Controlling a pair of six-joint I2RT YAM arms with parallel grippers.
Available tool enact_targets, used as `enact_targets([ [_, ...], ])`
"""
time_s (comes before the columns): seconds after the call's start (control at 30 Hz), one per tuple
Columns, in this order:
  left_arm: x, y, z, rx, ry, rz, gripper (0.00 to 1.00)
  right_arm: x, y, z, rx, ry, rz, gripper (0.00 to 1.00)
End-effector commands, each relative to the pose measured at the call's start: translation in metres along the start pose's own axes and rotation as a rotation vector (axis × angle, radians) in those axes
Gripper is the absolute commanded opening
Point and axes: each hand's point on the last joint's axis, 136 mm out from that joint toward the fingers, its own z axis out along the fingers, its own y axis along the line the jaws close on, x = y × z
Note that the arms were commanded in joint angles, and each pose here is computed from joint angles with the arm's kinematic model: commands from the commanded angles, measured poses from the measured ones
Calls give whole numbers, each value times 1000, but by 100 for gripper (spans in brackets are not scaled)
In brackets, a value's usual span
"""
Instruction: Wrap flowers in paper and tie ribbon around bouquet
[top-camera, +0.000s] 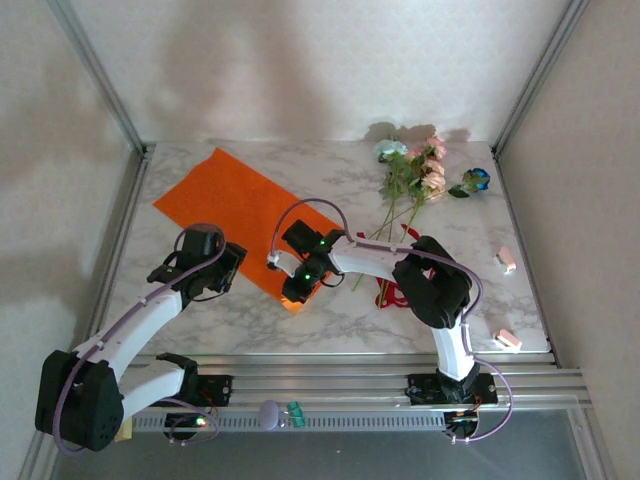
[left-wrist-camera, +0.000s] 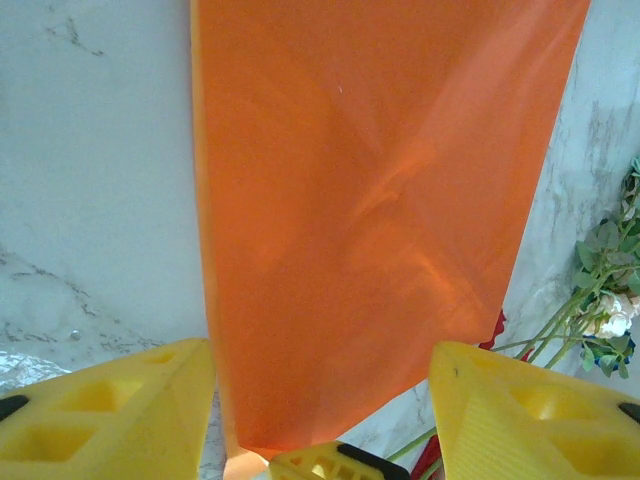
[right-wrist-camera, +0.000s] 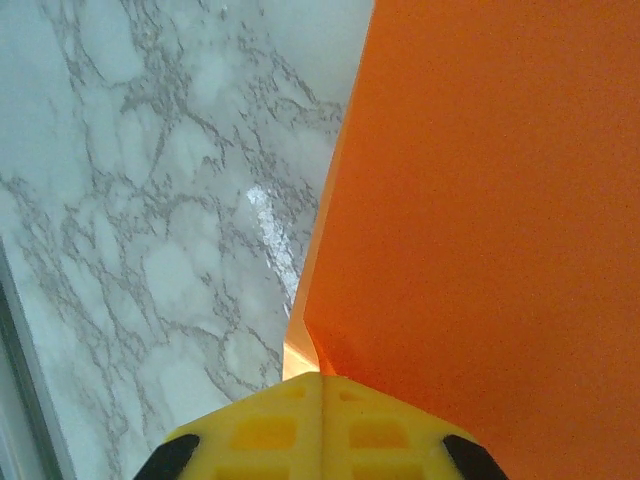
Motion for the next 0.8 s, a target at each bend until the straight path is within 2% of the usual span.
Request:
enact_targets([
  [0.0,0,3,-9,-9,-17,0,57,-39,8,-44,60,-161,37,0],
  [0.2,-14,-10,-29,23,-101,-8,56,-72,-13,-98,95,-350,290,0],
  [0.37,-18,-24,-34,66,-114,-23,50,-77,-55,-142,113,-491,590,0],
  [0.47,-15,-33,-26,94,-88,-28,40,-73,-86,-171,119,-601,750,0],
  [0.63,-6,-48,-1,123,-27,-57,19,-71,-110,-209,132,-753,881,0],
  [0.77,1,-69,14,136,-11,-60,13,-70,-129,-229,134,-846,987,0],
])
